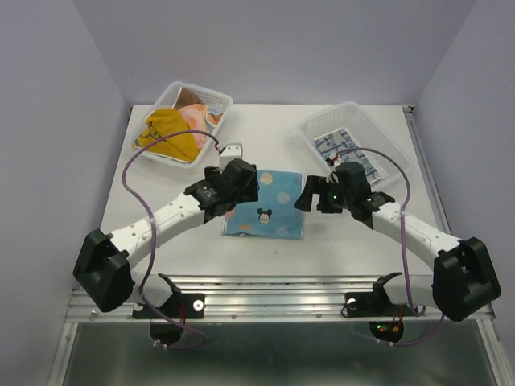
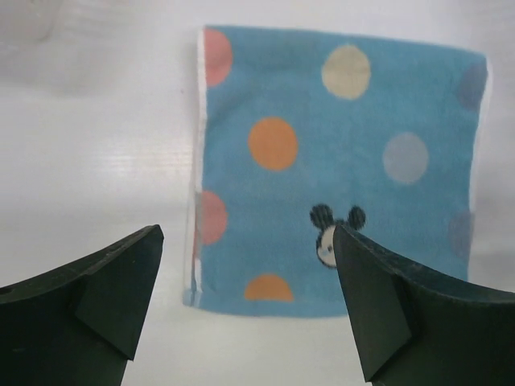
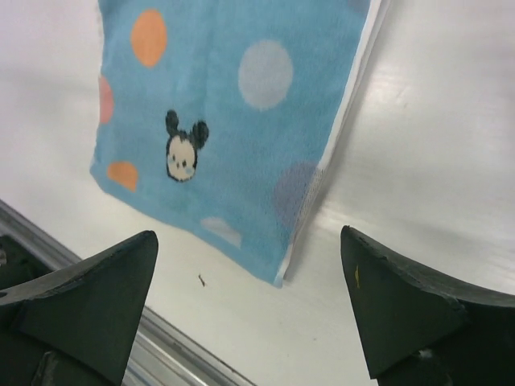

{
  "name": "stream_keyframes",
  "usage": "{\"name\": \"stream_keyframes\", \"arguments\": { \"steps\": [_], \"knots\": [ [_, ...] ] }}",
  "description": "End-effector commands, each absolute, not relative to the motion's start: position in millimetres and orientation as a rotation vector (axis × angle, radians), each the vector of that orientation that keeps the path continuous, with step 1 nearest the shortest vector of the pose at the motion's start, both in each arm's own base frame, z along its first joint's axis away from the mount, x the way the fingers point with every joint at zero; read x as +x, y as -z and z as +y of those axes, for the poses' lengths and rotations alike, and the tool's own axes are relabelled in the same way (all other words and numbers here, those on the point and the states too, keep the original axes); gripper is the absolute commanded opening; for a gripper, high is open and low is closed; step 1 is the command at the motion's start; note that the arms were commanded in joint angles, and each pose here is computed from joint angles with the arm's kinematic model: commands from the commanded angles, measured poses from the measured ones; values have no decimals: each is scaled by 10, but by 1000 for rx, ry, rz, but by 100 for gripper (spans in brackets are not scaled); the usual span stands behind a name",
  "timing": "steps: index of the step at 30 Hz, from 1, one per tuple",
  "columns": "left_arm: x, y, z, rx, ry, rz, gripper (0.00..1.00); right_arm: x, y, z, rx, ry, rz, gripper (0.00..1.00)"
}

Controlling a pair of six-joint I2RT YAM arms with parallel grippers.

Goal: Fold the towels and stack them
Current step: Fold the towel

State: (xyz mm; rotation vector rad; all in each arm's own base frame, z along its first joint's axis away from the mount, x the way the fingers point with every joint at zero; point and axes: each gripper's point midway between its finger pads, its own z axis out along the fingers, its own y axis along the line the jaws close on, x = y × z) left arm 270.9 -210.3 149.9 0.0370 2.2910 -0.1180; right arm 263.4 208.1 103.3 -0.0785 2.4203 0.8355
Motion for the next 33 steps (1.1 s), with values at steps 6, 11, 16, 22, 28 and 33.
{"name": "stream_keyframes", "arguments": {
  "steps": [6,11,16,22,28,33],
  "knots": [
    [3772,-1751,-2239,111,246,2138,99,3498,-1512,2059,14,-616,2216,100],
    [4085,-1489,-2022,60,133,2205,99,3757,-1435,2123,7,-572,2216,100],
    [4335,-1202,-1954,56,155,2253,96,3943,-1314,2149,21,-529,2228,100],
    [4546,-967,-1828,19,161,2291,77,4153,-1203,2149,68,-476,2223,100],
    [4656,-901,-1824,21,226,2294,66,4262,-1074,2166,90,-447,2239,100],
    [4673,-785,-1853,33,251,2320,58,4337,-1039,2136,122,-417,2233,100]
  ]
}}
